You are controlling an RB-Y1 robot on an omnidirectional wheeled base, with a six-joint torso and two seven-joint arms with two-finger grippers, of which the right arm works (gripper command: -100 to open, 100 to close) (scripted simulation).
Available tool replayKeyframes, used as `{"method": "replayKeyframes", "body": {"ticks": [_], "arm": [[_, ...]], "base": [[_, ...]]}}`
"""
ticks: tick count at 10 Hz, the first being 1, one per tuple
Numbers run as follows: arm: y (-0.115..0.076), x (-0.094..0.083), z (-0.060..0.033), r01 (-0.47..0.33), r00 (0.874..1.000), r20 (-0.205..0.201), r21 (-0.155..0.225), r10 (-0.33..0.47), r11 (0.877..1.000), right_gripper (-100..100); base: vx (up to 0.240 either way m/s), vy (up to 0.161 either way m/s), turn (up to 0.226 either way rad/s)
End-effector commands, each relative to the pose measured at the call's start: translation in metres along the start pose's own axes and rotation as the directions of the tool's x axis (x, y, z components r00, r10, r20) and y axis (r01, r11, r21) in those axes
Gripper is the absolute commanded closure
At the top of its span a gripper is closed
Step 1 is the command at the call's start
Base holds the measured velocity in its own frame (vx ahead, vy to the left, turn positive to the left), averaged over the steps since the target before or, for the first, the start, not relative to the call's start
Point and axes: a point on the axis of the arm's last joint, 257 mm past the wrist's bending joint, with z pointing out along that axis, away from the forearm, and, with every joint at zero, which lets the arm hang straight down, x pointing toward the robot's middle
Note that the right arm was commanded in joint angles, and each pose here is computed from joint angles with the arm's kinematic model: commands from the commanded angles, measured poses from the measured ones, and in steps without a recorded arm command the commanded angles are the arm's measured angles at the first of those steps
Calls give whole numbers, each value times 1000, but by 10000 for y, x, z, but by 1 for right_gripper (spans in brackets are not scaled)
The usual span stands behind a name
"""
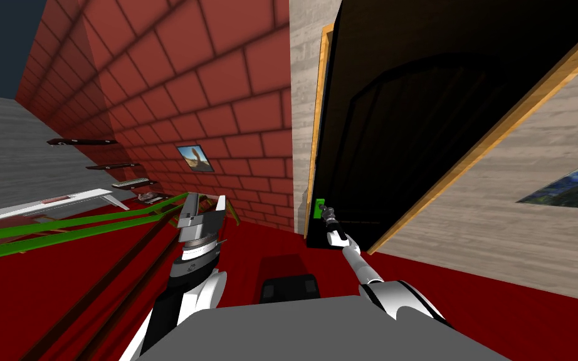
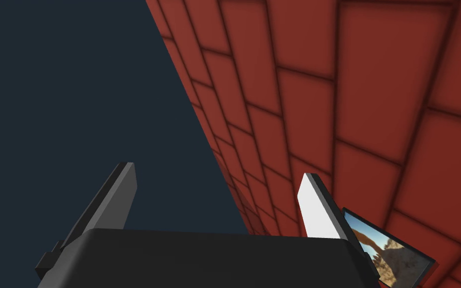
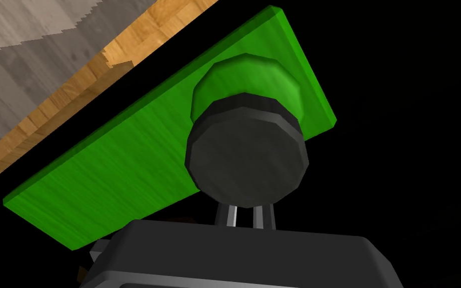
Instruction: Pull the door open
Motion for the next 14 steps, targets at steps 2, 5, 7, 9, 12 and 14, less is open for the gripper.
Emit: {"method": "replayKeyframes", "body": {"ticks": [2, 5, 7, 9, 12, 14], "arm": [[-23, 188, 52, -82, 996, -24, 0, 82, 997, 100], [-21, 173, 75, -193, 981, -14, -1, 193, 981, 100], [-47, 28, 42, -258, 966, 21, -2, 258, 966, -100], [-94, 109, 42, -353, 935, 22, -7, 353, 936, -100], [-134, 179, 41, -430, 903, 22, -10, 430, 903, -100], [-177, 256, 40, -511, 859, 21, -13, 511, 859, -100]], "base": [[-41, -24, 51], [-57, -23, 58], [-65, -30, 21], [-117, -34, -11], [-94, -36, -9], [-66, -36, 11]]}}
